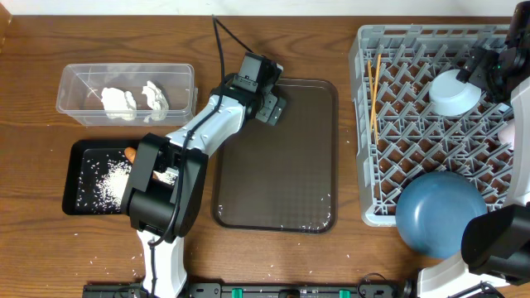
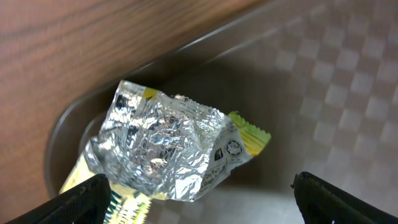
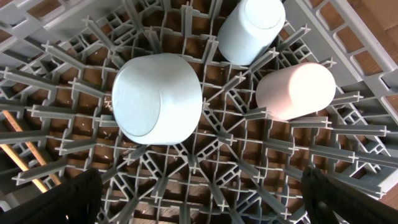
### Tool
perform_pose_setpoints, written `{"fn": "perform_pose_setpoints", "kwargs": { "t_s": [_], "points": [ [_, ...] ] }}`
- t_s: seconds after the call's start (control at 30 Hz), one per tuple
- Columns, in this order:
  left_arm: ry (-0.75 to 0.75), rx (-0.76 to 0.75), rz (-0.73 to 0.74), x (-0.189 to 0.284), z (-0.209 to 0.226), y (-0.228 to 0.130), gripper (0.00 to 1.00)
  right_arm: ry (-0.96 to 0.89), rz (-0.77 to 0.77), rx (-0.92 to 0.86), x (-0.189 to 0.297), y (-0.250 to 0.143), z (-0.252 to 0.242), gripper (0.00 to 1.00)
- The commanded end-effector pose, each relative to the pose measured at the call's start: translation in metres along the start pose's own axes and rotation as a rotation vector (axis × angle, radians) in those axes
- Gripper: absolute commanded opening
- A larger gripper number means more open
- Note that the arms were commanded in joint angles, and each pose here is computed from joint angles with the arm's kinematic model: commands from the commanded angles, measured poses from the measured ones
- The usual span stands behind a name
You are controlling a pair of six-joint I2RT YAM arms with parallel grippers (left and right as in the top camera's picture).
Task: Sort waste into correct bins and load items into the dishwasher rack
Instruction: 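Move the left gripper back and grasp the yellow foil wrapper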
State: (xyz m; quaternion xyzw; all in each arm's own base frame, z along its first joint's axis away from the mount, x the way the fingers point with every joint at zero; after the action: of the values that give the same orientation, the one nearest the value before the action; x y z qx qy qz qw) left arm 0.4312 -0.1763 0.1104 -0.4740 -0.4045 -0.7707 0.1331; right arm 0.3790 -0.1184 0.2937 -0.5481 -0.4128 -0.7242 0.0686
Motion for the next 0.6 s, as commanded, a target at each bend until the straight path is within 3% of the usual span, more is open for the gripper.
{"fn": "perform_pose_setpoints", "kwargs": {
  "t_s": [0.0, 0.13, 0.3, 0.57],
  "points": [
    [0.006, -0.195, 0.024, -0.006, -0.001, -0.005, 0.96, 0.006, -0.020, -0.015, 0.006, 0.004, -0.001, 0.99],
    [0.042, -0.224, 0.061, -0.014, 0.002, -0.011, 0.94, 0.006, -0.020, -0.015, 0.006, 0.004, -0.001, 0.99],
    [0.062, -0.225, 0.067, -0.015, 0.004, -0.011, 0.73, 0.006, -0.020, -0.015, 0.006, 0.004, -0.001, 0.99],
    [0.042, -0.221, 0.012, -0.016, 0.002, -0.004, 0.73, 0.006, -0.020, -0.015, 0.006, 0.004, -0.001, 0.99]
  ]
}}
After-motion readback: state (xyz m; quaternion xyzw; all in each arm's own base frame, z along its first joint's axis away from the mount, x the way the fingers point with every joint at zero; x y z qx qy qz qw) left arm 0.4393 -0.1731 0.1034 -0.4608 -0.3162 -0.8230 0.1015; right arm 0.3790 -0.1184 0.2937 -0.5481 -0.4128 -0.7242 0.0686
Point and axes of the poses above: each gripper's point midway between its finger pads, its own x axis back along the fingers, its own z axis along the line the jaws close on, y = z × x, the point moved 8 cm from there along x, back along the fingers, and after that the axes turned 12 degrees about -x, right-handed, at the moved point
